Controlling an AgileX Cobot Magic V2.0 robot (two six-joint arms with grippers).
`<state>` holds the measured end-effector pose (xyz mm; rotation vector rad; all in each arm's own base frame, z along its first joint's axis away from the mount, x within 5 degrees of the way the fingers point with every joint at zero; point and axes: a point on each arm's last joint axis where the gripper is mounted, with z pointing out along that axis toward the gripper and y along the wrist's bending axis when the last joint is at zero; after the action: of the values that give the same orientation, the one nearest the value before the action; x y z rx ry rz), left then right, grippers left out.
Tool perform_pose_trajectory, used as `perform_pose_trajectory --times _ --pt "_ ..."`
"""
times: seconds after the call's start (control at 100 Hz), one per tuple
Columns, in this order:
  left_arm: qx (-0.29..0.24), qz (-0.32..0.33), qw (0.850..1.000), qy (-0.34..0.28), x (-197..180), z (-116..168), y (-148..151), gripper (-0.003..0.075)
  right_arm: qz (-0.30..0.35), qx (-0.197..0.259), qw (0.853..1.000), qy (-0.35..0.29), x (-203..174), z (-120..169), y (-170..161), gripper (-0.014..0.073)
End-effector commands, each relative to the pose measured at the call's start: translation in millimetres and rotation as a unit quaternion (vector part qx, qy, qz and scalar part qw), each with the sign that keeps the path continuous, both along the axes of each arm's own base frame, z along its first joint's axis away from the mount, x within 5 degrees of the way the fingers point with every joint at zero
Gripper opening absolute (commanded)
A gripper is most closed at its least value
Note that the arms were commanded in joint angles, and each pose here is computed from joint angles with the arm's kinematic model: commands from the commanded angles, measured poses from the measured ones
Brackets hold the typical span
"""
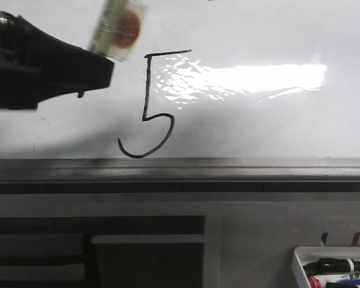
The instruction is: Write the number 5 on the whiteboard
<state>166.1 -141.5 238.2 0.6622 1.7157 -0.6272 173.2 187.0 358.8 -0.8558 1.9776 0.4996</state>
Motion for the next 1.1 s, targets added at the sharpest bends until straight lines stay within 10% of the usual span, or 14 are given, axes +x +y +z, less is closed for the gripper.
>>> perform_pose_trajectory --times 0.0,0.19,0.77,1.09 --pt "-0.104 0.083 0.989 0.057 8 21 7 -0.002 -0.001 0.033 0.998 -0.05 -4 23 -7 0.0415" --pt "-0.101 0.164 0.964 0.185 17 23 15 -0.002 -0.001 0.026 0.999 -0.044 -7 24 -10 0.0398" --pt "-0.102 0.193 0.945 0.245 31 3 7 -0.0011 0.0 0.019 0.999 -0.037 -7 22 -11 0.0398" --pt "-0.116 0.189 0.947 0.232 27 12 10 0.0309 0.0 0.015 0.999 -0.033 -8 21 -11 0.0398"
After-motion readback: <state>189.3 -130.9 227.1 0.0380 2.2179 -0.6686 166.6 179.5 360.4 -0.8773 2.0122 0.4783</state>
